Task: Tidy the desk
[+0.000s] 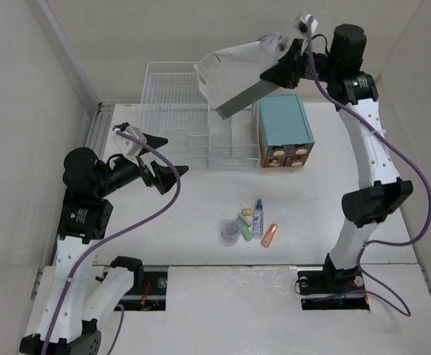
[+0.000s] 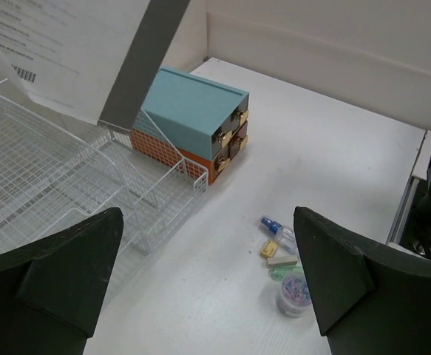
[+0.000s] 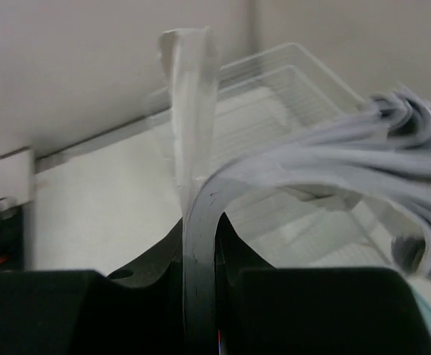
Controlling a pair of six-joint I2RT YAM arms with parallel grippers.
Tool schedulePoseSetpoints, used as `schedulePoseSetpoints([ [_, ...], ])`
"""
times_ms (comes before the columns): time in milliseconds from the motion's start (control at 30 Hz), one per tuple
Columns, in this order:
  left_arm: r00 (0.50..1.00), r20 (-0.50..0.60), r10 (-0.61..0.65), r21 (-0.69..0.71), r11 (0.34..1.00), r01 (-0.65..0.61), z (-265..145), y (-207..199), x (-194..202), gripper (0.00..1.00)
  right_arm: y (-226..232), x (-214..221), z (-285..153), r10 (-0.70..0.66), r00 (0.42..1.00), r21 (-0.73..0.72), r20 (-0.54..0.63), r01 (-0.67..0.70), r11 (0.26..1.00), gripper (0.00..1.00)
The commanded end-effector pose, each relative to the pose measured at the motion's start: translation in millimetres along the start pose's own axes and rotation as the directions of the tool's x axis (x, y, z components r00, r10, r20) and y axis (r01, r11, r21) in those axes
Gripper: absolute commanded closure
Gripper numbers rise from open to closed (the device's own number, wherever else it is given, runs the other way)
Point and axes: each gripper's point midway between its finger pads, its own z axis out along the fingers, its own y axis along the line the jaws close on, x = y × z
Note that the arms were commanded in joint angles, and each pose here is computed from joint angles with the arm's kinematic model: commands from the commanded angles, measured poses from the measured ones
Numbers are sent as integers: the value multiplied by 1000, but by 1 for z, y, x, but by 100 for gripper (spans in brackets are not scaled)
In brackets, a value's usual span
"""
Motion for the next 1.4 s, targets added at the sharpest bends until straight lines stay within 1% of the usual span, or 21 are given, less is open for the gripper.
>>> schedulePoseSetpoints([
  [0,999,36,34,35,999,-35,-2,-8,-10,1,-20,2,8,-140,980,268,-138,173,948,100],
  [67,998,42,40,35,999,-42,-3,-10,-12,1,-31,3,11,-179,968,368,-175,233,900,100],
  [100,998,42,40,35,999,-42,-3,-10,-12,1,-28,-9,8,-207,964,417,-165,259,871,100],
  [133,999,35,33,35,999,-34,-3,-9,-7,1,-34,-17,7,-230,957,511,-177,289,809,100],
  [167,998,41,39,35,999,-41,-5,-11,-9,1,-37,-20,7,-233,955,547,-181,295,784,100],
  [233,998,41,48,35,998,-50,-5,-10,-9,1,-34,-27,-1,-255,946,596,-202,325,734,100],
  [367,999,35,42,35,998,-43,-5,-11,-8,1,-16,-44,-4,-299,938,635,-177,341,693,100],
  [467,998,36,43,47,998,-45,-4,-12,-6,1,-11,-48,-10,-303,934,672,-187,347,654,100],
  [533,998,37,44,47,998,-46,-3,-11,-4,1,-7,-43,-7,-286,938,662,-195,341,668,100],
  [633,998,43,42,56,997,-44,-5,-15,-6,1,4,-25,11,-246,947,628,-206,321,709,100],
  [667,998,43,42,56,997,-44,-5,-15,-6,1,3,-18,15,-232,950,631,-211,314,710,100],
  [733,998,43,42,56,997,-44,-6,-16,-4,1,12,-24,17,-243,955,645,-169,294,706,100],
  [867,998,43,42,56,997,-44,-7,-16,0,1,6,-19,16,-186,975,693,-119,216,688,100],
  [967,998,43,42,56,997,-44,-7,-16,0,1,3,-9,26,-141,984,696,-106,174,697,100],
  [1000,998,43,42,56,997,-44,-7,-16,0,1,4,-11,27,-123,990,700,-74,140,701,100],
  [1067,998,43,42,56,997,-44,-7,-16,0,1,0,-4,33,-105,992,731,-76,127,671,100],
  [1133,998,49,48,56,997,-51,-8,-18,-2,1,-1,-6,35,-87,995,759,-42,88,646,100],
  [1167,998,49,48,56,997,-51,-8,-18,-2,1,-4,-6,31,-78,996,782,-33,74,618,100],
  [1233,998,43,42,56,997,-44,-8,-17,2,1,1,-7,40,-61,998,779,1,37,625,100],
  [1333,999,36,35,57,998,-37,-7,-17,6,1,2,-12,41,-46,998,791,38,-2,612,100],
  [1367,999,36,35,57,998,-37,-7,-17,6,1,3,-12,45,-25,997,793,66,-37,609,100],
])
